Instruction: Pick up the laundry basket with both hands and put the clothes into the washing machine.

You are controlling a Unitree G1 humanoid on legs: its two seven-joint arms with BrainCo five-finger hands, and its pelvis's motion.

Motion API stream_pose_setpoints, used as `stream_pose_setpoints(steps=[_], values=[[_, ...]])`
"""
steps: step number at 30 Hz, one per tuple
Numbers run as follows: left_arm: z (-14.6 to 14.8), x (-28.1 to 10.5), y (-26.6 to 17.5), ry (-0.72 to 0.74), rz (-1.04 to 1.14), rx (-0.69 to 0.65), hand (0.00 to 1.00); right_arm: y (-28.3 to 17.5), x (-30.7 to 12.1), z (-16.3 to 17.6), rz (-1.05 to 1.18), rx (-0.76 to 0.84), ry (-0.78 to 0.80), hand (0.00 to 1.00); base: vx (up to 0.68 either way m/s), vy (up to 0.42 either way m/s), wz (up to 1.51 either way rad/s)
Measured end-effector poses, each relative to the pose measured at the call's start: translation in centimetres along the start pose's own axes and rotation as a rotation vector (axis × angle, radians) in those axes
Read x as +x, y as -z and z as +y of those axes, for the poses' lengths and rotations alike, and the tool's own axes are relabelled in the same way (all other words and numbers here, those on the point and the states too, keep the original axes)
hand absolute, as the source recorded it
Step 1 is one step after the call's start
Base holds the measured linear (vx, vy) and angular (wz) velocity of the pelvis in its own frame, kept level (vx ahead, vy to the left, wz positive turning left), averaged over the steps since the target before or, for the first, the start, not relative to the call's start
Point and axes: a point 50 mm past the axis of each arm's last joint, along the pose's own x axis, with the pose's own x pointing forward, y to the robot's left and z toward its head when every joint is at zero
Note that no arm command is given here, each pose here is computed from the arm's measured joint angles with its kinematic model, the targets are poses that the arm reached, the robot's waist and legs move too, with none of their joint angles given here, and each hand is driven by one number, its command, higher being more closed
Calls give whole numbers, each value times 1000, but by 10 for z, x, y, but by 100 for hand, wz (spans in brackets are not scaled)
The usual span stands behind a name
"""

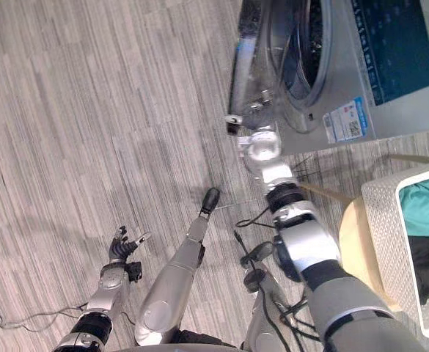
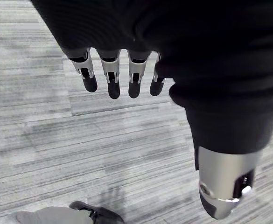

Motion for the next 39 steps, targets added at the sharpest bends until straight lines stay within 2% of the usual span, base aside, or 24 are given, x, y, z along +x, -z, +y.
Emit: stream_pose_setpoints(steps=[3, 5, 10, 14, 20, 21, 22, 23, 25, 28, 30, 32, 36, 39], values=[[-5, -1, 0, 6, 3, -12, 0, -64, -1, 31, -239, 85, -101, 0, 173, -192, 83], [-11, -4, 2, 17, 12, -30, 0, -86, -4, 38, -324, 125, -131, 0, 174, -140, 72], [-20, -6, 2, 31, 22, -52, 0, -77, -9, 31, -326, 128, -129, 0, 44, -73, -21], [-20, 3, -12, 27, -16, -43, 0, -20, -26, -5, -223, 65, -69, 0, -107, -29, -77], [-15, 43, -91, -19, -212, 7, 0, 94, -95, -46, 83, -19, -4, 0, -125, -9, -112], [-12, 51, -107, -39, -241, 23, 0, 115, -113, -43, 157, -55, -68, 0, -108, 93, -131], [-8, 56, -120, -53, -266, 37, 0, 123, -121, -40, 187, -53, -86, 0, -53, 84, -107], [4, 69, -158, -92, -336, 68, 0, 137, -135, -40, 253, -35, -87, 0, -27, 18, -44], [25, 79, -196, -161, -393, 105, 0, 144, -142, -41, 287, -14, -79, 0, -30, -1, -41], [89, 80, -259, -353, -482, 164, 0, 141, -154, -44, 270, 49, -73, 0, -60, 24, -71], [108, 72, -288, -406, -553, 155, 0, 132, -164, -49, 222, 97, -58, 0, -58, 4, -53], [121, 62, -311, -447, -618, 129, 0, 126, -179, -53, 192, 150, -49, 0, -70, -28, -38], [128, 51, -332, -485, -683, 116, 0, 126, -205, -65, 193, 176, 1, 0, -68, -28, -34], [115, 45, -340, -447, -743, 141, 0, 133, -216, -75, 234, 168, 46, 0, -16, -10, -2]])
